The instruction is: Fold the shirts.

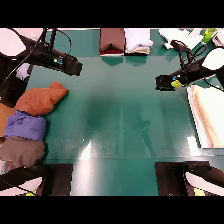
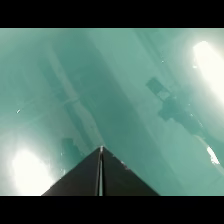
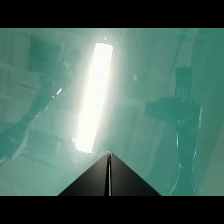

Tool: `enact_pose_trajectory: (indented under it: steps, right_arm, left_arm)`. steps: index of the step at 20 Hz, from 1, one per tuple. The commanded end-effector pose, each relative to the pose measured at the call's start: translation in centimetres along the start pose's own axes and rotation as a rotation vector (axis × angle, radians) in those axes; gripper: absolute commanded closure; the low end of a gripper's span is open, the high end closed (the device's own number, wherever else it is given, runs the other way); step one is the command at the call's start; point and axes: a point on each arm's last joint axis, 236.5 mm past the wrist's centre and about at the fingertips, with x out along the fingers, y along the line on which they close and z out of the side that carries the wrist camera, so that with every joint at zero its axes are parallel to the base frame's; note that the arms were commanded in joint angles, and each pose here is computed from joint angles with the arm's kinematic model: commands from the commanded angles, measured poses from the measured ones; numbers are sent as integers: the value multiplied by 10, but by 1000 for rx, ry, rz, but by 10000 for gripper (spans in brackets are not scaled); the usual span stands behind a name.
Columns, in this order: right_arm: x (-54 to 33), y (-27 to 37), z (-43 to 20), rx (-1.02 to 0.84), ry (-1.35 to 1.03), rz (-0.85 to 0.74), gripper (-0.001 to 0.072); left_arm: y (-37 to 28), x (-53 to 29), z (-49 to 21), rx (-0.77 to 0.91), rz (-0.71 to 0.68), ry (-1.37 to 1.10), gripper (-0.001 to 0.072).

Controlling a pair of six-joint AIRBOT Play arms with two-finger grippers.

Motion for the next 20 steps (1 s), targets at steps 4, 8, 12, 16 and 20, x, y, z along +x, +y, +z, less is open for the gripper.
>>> enact_pose_trajectory:
  steps: [4, 8, 12, 16, 20]
  right_arm:
    - [0, 2, 0, 1, 1, 7, 689]
    - [0, 2, 0, 1, 1, 8, 689]
    - [0, 2, 0, 1, 1, 8, 689]
    - [0, 2, 0, 1, 3, 7, 689]
    - [0, 2, -1, 1, 3, 7, 689]
  left_arm:
    - [1, 0, 0, -1, 1, 1, 684]
    - [1, 0, 0, -1, 1, 0, 684]
    - [-2, 0, 3, -15, -10, -15, 684]
    - [32, -2, 14, 62, 135, -57, 677]
    - [135, -16, -25, -112, 396, 80, 97]
